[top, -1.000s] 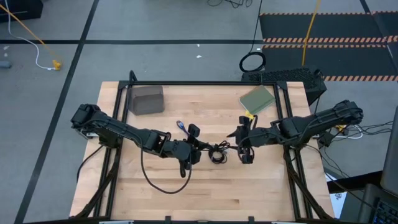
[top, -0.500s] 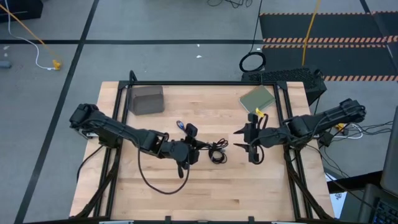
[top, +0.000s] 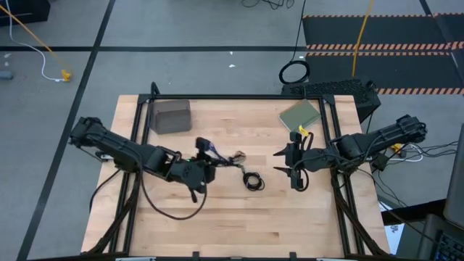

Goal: Pick and place USB-C Cables
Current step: Put the bottom black charger cable into the black bin

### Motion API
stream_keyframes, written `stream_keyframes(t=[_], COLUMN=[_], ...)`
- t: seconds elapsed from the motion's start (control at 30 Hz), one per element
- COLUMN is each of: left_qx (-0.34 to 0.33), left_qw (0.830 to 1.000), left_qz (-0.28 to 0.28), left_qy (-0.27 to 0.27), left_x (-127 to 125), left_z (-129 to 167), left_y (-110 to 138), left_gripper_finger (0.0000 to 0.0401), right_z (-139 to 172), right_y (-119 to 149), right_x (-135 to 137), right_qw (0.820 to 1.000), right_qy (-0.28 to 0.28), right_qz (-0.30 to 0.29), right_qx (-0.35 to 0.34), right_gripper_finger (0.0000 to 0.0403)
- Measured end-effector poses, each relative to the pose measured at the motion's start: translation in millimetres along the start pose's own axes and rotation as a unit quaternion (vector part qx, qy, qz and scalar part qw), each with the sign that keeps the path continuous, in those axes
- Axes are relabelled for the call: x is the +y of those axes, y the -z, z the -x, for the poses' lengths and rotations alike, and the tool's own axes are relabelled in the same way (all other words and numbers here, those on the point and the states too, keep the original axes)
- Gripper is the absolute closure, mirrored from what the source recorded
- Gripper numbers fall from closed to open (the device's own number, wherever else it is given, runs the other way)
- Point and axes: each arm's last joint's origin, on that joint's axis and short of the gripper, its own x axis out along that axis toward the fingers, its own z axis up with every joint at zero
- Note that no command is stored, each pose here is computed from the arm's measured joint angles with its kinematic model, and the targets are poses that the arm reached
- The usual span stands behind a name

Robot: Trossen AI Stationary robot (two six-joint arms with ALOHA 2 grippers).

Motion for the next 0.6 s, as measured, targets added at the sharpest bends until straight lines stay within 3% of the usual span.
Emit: stream_keyframes(t=[0.17,0.37,0.6], left_qx=[0.045,0.101,0.190], left_qw=[0.998,0.991,0.975], left_qz=[0.031,0.056,0.085], left_qy=[-0.025,-0.060,-0.080], left_x=[9.6,21.1,41.1], left_z=[14.0,29.8,40.6], left_y=[14.7,34.8,64.3], left_gripper_finger=[0.0385,0.0357,0.0385], right_z=[0.0,-0.5,-0.5], right_y=[0.7,1.0,0.9], right_x=[-0.1,0.1,0.1], right_qw=[1.000,1.000,1.000], right_qy=[0.000,0.001,0.001], right_qz=[0.006,0.007,0.007], right_qx=[0.003,0.006,0.005], right_gripper_finger=[0.0209,0.0209,0.0209])
